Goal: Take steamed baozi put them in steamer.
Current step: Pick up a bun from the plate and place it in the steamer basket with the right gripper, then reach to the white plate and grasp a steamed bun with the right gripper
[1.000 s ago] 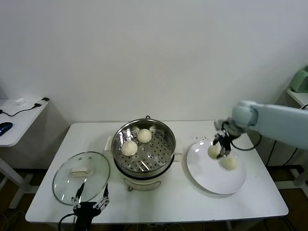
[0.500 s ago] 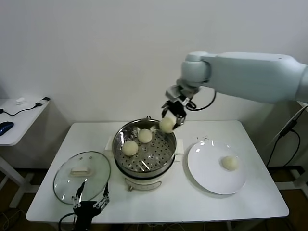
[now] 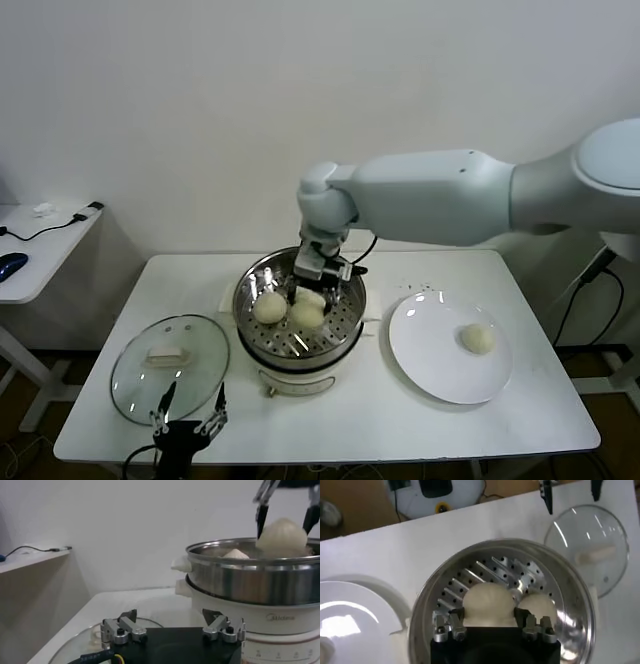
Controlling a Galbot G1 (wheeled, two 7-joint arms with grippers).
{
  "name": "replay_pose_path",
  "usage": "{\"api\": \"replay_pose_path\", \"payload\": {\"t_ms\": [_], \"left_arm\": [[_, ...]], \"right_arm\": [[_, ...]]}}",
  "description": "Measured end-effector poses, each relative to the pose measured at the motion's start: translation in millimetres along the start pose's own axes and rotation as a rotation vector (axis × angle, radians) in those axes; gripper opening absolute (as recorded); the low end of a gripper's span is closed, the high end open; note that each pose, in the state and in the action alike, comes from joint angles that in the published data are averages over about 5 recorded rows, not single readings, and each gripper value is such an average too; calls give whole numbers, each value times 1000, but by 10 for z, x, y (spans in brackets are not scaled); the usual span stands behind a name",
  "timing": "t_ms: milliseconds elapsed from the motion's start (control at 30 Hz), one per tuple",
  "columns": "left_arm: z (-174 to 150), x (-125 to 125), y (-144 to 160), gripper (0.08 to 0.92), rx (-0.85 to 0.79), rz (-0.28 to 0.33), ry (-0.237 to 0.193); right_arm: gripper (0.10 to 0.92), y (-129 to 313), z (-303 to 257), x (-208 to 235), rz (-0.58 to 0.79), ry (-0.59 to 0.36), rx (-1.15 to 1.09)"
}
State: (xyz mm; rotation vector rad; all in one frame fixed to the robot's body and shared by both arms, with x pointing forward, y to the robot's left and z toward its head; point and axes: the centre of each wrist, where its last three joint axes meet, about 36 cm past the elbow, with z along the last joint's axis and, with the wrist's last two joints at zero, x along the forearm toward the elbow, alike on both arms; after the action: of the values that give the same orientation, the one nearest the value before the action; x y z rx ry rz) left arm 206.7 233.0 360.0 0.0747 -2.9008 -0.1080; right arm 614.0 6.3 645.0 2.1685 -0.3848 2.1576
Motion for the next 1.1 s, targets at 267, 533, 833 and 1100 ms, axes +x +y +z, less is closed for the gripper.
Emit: {"api": "replay_pose_path", "payload": {"t_ms": [267,533,833,1100], "left_arm": [[15,8,4,823,0,-2,2],[14,7,-8,823,4,-2,2],[-13,27,-27,823,4,0,-3],[-29,29,-40,823,9,-1,-8]], "right_arm": [[662,-119,-58,-401,-17,-40,78],[735,-151,-30,-565,-10,-65,106],[822,-125,79,-313,27,-82,107],[823,320,517,364,46,-68,-59]]}}
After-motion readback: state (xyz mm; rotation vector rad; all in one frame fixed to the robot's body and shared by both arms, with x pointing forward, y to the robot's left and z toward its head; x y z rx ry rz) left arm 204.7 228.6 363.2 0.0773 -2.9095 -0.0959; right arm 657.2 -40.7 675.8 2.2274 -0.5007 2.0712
